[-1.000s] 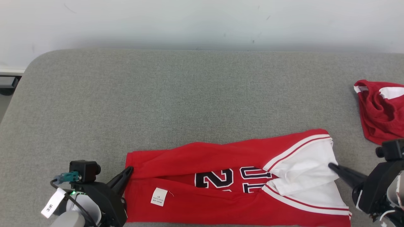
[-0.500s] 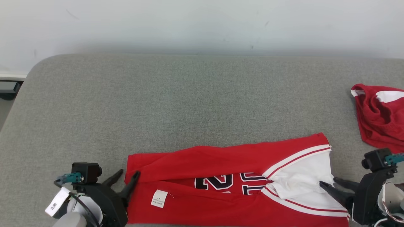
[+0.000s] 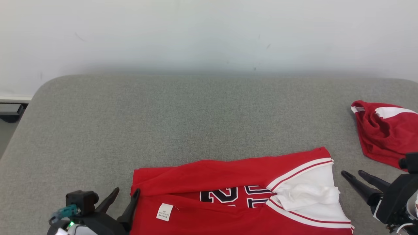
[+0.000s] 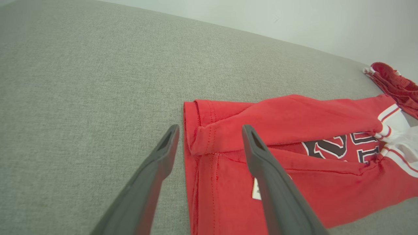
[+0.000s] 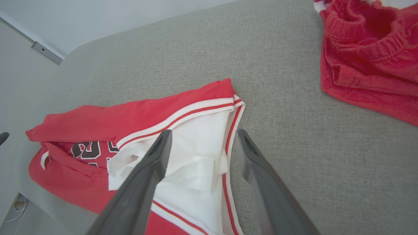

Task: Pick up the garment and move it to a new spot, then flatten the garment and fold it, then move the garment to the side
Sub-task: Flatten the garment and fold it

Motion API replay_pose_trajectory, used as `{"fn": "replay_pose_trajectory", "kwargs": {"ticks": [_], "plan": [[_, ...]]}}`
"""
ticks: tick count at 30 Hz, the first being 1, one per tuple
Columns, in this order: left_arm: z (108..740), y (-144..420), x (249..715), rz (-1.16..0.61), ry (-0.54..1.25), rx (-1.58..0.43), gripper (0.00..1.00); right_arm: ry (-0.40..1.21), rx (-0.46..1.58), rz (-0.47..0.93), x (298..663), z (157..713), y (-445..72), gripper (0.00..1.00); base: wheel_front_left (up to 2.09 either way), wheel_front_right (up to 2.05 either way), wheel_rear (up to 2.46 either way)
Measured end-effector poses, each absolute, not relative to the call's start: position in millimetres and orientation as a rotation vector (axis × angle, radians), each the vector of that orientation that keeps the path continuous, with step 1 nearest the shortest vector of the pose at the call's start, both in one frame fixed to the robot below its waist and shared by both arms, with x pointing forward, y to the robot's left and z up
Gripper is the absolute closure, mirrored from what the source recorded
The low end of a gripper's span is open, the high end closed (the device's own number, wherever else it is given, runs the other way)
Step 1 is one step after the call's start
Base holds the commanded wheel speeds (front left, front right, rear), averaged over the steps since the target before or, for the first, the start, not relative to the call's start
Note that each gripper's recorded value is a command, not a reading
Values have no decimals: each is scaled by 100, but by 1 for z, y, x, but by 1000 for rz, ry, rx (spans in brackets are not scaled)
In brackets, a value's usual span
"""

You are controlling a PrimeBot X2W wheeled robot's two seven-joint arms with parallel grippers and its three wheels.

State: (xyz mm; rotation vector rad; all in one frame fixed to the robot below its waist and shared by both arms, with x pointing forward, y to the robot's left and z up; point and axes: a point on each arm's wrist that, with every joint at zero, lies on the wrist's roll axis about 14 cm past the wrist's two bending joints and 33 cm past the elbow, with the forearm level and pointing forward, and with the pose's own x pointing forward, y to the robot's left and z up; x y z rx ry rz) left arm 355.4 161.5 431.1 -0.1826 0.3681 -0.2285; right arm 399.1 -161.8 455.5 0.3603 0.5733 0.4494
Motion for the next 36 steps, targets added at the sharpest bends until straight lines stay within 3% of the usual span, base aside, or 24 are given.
{"fn": "replay_pose_trajectory", "kwargs": {"ticks": [13,36], "plan": [[460,155,339,-182,202,-172,0,506,312,318,409,454,-182,0,0,0,0],[488,171,338,-87,81,-188,0,855,159,344,411,388,-139,0,0,0,0]]}}
